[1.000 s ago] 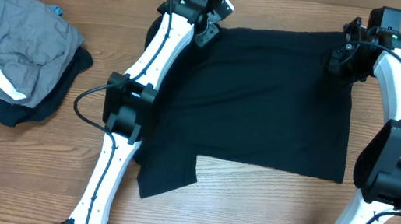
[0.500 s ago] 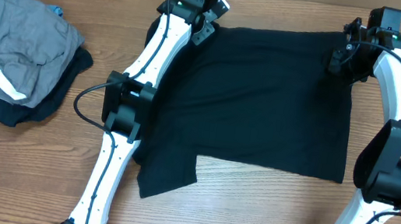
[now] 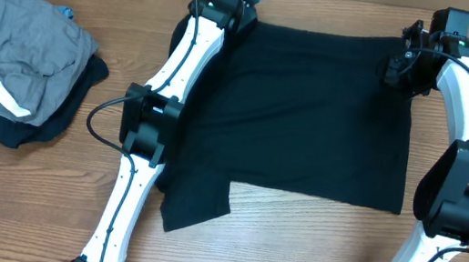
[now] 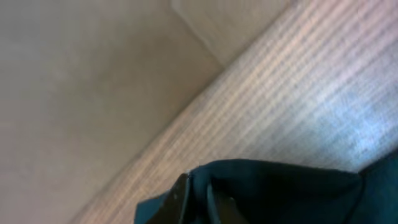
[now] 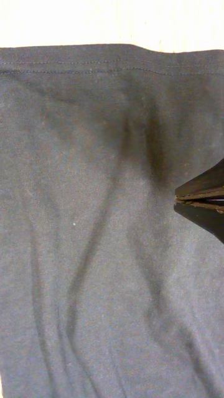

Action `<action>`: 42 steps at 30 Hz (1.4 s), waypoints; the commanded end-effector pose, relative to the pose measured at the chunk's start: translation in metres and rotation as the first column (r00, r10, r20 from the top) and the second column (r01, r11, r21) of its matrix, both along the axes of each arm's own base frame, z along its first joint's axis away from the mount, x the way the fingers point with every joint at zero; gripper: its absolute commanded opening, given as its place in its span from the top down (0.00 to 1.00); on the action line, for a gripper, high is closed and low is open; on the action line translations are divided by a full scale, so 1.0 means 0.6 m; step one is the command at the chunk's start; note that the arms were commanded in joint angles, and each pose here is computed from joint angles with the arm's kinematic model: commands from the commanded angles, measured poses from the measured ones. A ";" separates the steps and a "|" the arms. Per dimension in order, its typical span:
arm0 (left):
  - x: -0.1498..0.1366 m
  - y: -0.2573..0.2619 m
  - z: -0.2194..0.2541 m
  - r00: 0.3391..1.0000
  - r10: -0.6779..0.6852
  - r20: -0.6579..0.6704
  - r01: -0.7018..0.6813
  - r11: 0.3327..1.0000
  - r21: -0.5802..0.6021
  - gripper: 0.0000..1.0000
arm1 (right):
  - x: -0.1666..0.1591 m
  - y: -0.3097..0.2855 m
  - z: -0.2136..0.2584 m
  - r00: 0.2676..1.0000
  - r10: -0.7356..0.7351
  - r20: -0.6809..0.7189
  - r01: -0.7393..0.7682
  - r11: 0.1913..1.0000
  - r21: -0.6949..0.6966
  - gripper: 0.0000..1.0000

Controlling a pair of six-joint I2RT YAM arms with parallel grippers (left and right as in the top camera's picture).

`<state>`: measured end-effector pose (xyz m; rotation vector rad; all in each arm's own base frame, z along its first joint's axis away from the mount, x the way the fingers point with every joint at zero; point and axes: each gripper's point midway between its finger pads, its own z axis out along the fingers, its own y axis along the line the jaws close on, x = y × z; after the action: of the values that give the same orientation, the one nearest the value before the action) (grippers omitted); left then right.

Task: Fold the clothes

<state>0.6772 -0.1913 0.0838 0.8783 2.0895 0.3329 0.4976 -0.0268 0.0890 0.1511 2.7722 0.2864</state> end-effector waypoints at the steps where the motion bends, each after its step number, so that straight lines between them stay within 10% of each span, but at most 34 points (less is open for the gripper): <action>1: 0.015 0.001 0.012 0.998 -0.022 0.052 0.021 1.000 0.021 0.85 | 0.000 0.000 0.001 1.000 0.007 0.004 -0.007 1.000 -0.005 0.96; 4: 0.022 -0.013 0.023 0.994 -0.072 0.083 0.071 0.997 0.007 0.48 | 0.000 0.000 0.001 1.000 0.006 0.004 -0.006 1.000 -0.005 0.96; 10: 0.046 -0.009 0.058 0.982 -0.063 0.177 0.071 0.997 -0.042 0.28 | -0.001 0.001 0.001 1.000 0.006 0.004 -0.006 1.000 -0.004 0.96; 20: -0.057 0.022 -0.001 0.949 0.207 -0.238 -0.266 0.930 -0.255 0.69 | 0.002 0.000 0.002 1.000 0.006 0.010 -0.006 1.000 -0.005 0.96; 31: -0.039 0.027 -0.041 0.919 0.284 -0.274 -0.371 0.858 -0.354 0.94 | 0.008 -0.001 -0.021 1.000 0.003 0.017 -0.003 1.000 -0.005 0.96; 42: -0.012 0.033 -0.105 0.912 0.316 -0.263 -0.400 0.827 -0.394 0.96 | 0.016 -0.002 -0.050 0.999 0.003 0.051 -0.003 1.000 -0.009 0.96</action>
<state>0.6672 -0.1783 0.0477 0.3079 2.3415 -0.0162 0.5095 -0.0285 0.0679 0.1378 2.7084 0.2741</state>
